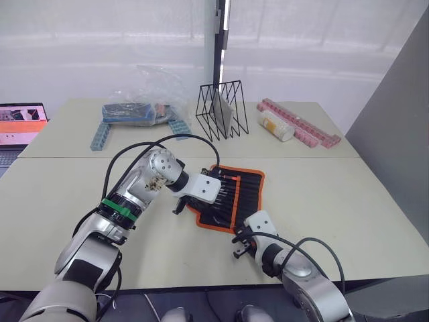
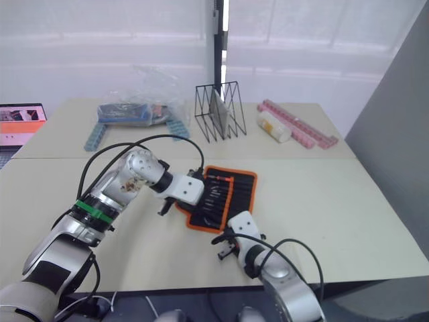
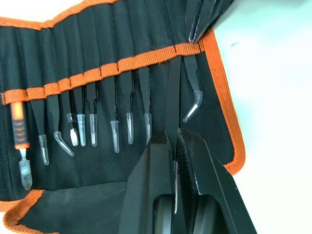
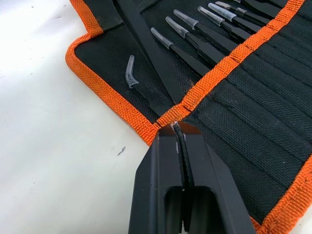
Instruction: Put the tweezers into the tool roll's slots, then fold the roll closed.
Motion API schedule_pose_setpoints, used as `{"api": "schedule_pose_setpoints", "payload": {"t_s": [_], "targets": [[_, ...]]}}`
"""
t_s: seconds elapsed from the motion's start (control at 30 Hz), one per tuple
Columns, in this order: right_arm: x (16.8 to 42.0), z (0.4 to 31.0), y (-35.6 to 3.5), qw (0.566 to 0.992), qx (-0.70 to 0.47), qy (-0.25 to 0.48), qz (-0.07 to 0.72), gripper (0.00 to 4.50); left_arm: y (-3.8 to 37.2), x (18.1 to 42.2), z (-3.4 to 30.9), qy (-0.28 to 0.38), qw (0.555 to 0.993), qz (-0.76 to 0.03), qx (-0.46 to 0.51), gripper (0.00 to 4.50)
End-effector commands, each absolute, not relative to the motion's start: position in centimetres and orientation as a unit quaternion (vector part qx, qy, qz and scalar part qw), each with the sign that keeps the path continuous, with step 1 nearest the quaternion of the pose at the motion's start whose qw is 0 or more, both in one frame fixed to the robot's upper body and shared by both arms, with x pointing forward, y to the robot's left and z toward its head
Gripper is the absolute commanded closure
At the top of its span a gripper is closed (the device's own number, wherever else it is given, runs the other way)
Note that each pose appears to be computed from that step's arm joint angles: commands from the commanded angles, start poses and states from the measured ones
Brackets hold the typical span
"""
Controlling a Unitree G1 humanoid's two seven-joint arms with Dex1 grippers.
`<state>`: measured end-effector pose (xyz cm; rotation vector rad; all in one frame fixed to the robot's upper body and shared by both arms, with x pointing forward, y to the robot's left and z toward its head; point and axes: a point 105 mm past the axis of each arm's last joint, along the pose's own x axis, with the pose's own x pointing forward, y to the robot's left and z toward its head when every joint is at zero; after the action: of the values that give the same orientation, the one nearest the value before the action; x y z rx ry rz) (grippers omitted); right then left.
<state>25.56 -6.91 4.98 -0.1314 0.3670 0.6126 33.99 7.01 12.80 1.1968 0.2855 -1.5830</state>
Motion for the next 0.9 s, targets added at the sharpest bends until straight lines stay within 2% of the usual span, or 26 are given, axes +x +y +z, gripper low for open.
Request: {"api": "schedule_pose_setpoints", "payload": {"t_s": [0.03, 0.37, 0.63, 0.9], "targets": [[23.7, 0.5, -6.7, 0.908, -0.059, 0.274, 0.313, 4.50, 6.6, 34.3, 12.4, 0.104, 0.548, -0.668, 0.493, 4.48], [23.5, 0.5, -6.8, 0.907, -0.060, 0.276, 0.311, 4.50, 8.0, 35.8, 11.7, 0.111, 0.581, -0.647, 0.482, 4.48], [23.3, 0.3, -6.7, 0.906, -0.059, 0.278, 0.313, 4.50, 5.7, 34.8, 12.4, 0.082, 0.560, -0.668, 0.484, 4.48], [23.3, 0.5, -6.7, 0.907, -0.058, 0.278, 0.312, 4.50, 3.2, 34.5, 11.4, 0.078, 0.541, -0.680, 0.488, 4.48]]}}
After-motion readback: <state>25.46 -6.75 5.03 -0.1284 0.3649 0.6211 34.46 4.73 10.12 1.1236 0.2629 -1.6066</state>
